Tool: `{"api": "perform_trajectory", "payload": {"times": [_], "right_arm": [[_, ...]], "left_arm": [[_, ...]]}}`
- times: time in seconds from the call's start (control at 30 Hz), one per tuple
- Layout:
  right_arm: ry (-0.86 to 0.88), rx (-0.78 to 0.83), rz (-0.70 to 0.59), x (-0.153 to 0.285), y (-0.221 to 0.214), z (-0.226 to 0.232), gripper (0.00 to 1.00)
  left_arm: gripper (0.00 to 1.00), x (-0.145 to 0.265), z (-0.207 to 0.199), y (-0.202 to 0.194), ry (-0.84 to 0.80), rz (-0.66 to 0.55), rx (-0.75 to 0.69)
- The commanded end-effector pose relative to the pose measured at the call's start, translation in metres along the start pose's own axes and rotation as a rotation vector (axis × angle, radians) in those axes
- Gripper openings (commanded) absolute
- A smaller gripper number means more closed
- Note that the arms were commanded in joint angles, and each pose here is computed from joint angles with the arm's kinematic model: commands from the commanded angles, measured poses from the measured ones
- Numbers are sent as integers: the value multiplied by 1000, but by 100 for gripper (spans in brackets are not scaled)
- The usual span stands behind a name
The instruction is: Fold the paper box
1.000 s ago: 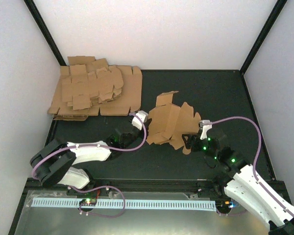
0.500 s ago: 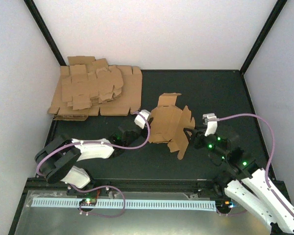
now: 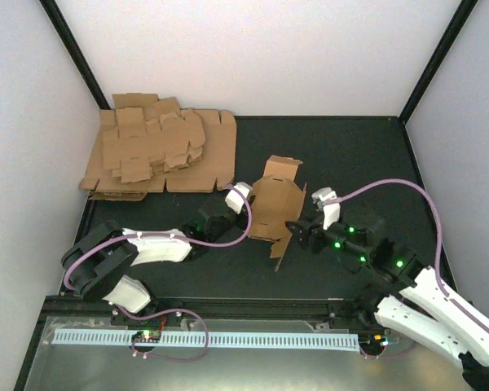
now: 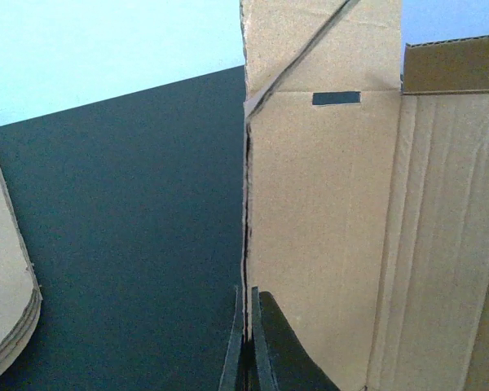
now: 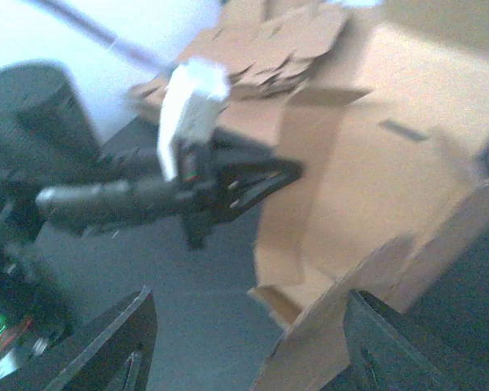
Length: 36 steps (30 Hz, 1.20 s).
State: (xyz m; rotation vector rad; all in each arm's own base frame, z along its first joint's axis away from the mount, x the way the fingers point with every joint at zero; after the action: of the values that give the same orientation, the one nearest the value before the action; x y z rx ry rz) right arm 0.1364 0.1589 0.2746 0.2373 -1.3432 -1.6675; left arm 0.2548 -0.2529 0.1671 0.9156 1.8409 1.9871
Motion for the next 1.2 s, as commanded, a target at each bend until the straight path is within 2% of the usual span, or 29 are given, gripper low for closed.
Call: {"api": "perform_trajectory", "payload": {"times": [0.0, 0.1, 0.17, 0.3, 0.43, 0.57, 0.7, 0.93, 1.17], "right_arm": [[-230, -33, -193, 31, 31, -13, 67], [-310, -43, -277, 51, 39, -19, 67], [-266, -7, -282, 56, 44, -12, 67], [-78, 112, -170, 42, 53, 14, 62], [23, 191, -58, 16, 55, 28, 57], [113, 328, -2, -7, 54, 53, 57], [118, 429, 93, -37, 35, 62, 57], [-23, 387, 258, -75, -24, 25, 55], [17, 354, 313, -91, -59, 16, 55]], "left_arm": [[2, -4, 1, 13, 2, -28, -11], [2, -2, 2, 13, 13, -30, -10], [1, -1, 2, 13, 13, -33, -9], [2, -2, 1, 14, 6, -39, -15], [2, -2, 1, 15, 6, -43, -23], [1, 0, 2, 15, 9, -44, -25], [2, 3, 3, 15, 12, -64, -15], [2, 7, 2, 16, -5, -108, -1], [2, 5, 1, 14, -10, -102, -13]]}}
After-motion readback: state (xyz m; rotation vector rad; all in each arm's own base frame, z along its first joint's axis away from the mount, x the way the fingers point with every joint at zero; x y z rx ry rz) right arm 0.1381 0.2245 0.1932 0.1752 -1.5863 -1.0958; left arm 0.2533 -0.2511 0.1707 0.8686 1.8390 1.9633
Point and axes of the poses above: each gripper's point midway between its finger pads, its own x axis back along the fingers, its own z axis along the line the jaws close on, y = z × x, the point moved 7 cm from there along x, back along the fingers, and after that the axes turned 3 degrees about -x, right-handed, at the moved point
